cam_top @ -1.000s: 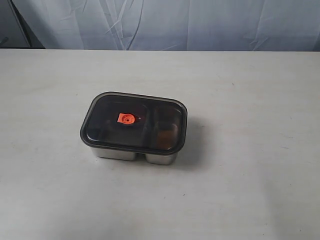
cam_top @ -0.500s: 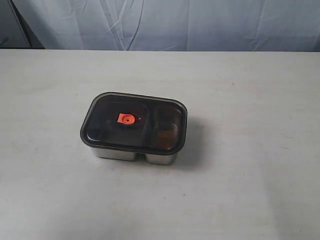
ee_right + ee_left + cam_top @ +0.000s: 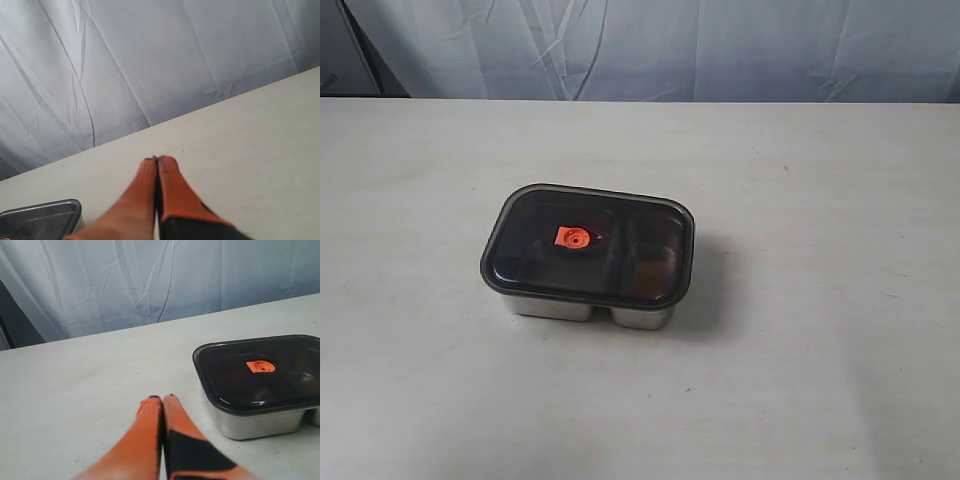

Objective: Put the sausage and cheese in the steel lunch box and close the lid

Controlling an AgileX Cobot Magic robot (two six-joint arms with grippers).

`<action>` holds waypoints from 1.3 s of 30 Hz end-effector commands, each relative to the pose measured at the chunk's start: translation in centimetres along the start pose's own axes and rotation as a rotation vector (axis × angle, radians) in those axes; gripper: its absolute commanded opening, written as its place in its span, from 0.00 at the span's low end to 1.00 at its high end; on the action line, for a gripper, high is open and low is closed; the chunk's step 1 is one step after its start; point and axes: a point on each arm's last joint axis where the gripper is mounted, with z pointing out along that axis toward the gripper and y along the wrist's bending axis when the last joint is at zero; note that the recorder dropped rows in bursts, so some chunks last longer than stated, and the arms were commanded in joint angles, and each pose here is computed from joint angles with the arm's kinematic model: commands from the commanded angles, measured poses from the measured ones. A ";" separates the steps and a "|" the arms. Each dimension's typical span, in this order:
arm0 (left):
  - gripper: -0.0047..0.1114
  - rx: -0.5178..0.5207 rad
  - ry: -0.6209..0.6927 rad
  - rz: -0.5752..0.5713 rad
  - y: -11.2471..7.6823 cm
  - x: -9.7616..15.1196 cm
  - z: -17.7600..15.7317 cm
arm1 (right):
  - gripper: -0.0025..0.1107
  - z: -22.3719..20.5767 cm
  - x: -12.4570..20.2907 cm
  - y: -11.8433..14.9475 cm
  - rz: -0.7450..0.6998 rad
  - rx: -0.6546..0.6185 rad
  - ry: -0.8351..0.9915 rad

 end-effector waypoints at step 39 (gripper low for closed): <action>0.04 0.001 -0.003 0.000 0.0 0.1 0.0 | 0.01 -0.2 1.2 -1.2 -0.390 0.109 0.138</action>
